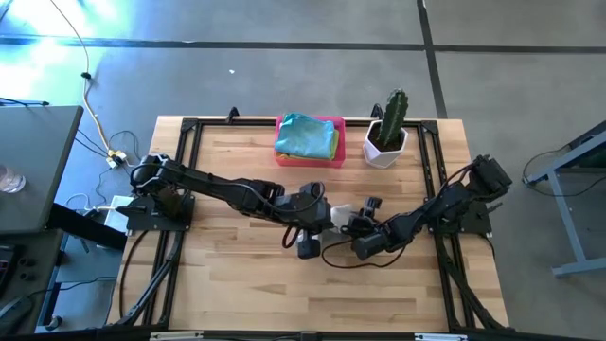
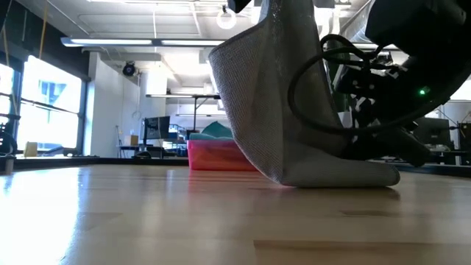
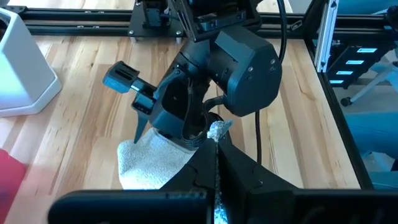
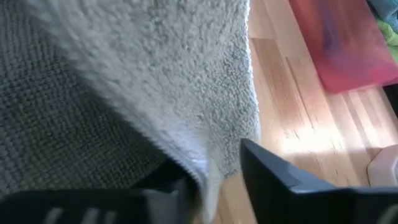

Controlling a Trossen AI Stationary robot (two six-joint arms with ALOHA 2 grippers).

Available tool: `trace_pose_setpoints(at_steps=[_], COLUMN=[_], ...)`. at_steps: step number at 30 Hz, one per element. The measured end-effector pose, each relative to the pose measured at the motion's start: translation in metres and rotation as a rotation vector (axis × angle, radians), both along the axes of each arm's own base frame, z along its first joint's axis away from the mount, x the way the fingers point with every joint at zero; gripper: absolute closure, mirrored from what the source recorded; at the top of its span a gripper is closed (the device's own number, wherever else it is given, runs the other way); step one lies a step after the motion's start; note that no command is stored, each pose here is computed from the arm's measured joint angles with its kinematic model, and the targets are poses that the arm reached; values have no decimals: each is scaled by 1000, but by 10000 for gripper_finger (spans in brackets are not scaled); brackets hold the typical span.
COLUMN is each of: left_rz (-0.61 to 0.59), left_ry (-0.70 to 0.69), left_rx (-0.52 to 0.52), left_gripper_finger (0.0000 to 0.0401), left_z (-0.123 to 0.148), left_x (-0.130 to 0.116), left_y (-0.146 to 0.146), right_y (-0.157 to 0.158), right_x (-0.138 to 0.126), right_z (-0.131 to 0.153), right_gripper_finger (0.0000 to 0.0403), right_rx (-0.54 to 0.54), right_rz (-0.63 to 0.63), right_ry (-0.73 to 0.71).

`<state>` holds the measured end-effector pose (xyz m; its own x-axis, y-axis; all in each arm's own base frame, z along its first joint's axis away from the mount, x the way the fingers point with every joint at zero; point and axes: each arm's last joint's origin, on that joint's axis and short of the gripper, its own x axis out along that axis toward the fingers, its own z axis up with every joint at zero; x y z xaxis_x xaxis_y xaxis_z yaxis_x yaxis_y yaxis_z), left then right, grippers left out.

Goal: Fold microfiber towels
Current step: Fold the gray microfiber cloth on the table

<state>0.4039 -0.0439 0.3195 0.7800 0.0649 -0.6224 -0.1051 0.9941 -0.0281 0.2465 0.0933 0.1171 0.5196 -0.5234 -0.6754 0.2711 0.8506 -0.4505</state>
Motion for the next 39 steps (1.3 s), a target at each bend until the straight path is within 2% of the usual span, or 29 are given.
trace_pose_setpoints(at_steps=[4, 6, 12, 16, 19, 24, 29, 32, 34, 35, 39], left_rz=[4, 17, 69, 47, 52, 195, 375, 445, 414, 373, 117], left_ry=[14, 32, 95, 134, 116, 0, -123, -215, -237, -263, -293], left_rx=[4, 10, -1, -35, -22, 106, 251, 285, 265, 218, 40], left_gripper_finger=[401, 401, 401, 401, 401, 401, 401, 401, 401, 401, 401], left_z=[-1, -3, -8, -10, -9, -2, 18, 31, 38, 42, 50], left_x=[-1, -2, -7, -11, -11, -11, -22, -26, -32, -32, -32], left_y=[0, 1, -3, -11, -20, -33, -40, -47, -54, -58, -71], right_y=[3, 6, 20, 33, 42, 57, 62, 60, 59, 59, 60], right_x=[-1, -2, -5, -9, -13, -20, -29, -33, -34, -34, -36], right_z=[-1, -1, 18, 46, 72, 120, 172, 199, 214, 221, 245], right_gripper_finger=[372, 394, 401, 401, 402, 402, 402, 403, 403, 403, 403], right_rx=[32, 73, 202, 233, 247, 244, 198, 186, 205, 232, 301], right_rz=[21, 43, 49, 45, 29, -6, -11, -12, -5, 20, 167], right_ry=[14, 31, 27, 36, 44, 85, 116, 122, 129, 147, 226])
